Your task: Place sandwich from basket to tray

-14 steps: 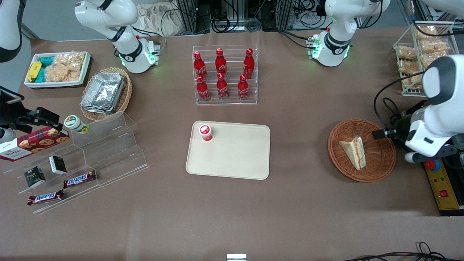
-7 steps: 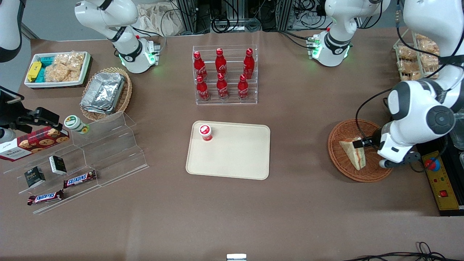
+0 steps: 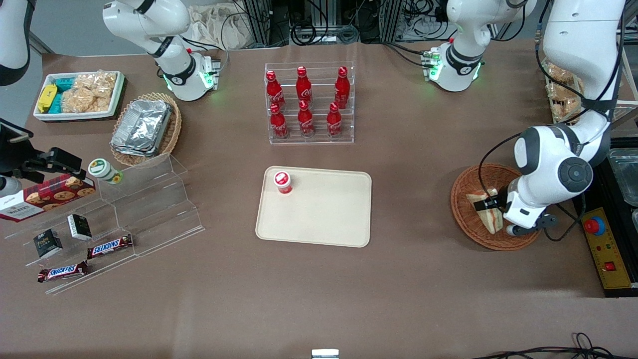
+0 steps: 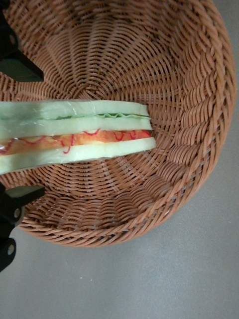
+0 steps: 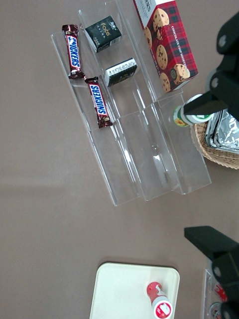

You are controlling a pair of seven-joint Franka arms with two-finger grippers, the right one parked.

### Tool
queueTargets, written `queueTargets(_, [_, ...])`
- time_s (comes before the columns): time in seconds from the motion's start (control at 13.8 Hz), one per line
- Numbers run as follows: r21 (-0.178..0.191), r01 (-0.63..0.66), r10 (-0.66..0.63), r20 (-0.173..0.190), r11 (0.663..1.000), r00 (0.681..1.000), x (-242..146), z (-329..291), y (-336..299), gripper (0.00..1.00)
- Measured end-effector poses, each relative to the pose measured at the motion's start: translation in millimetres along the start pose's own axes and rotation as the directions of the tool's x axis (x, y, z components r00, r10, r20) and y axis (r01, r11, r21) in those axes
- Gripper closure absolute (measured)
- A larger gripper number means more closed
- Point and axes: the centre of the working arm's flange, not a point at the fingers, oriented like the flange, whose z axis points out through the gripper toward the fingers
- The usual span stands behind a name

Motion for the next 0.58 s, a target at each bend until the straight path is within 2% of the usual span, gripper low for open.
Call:
queueTargets(0.07, [0.0, 0.007, -0.007, -0.001, 1.0, 1.0, -0.4, 2.1, -0.1, 0.12])
queueTargets(0.29, [-0.001, 0.022, -0.022, -0.004, 1.0, 1.0, -0.5, 1.4, -0.1, 0.48])
queueTargets(0.44, [-0.004, 0.024, -0.024, -0.015, 1.0, 1.0, 0.4, -5.2, 0.2, 0.66])
queueTargets(0.58, [-0.01, 0.02, -0.02, -0.036, 1.0, 0.999, 2.8, -28.5, 3.0, 0.75])
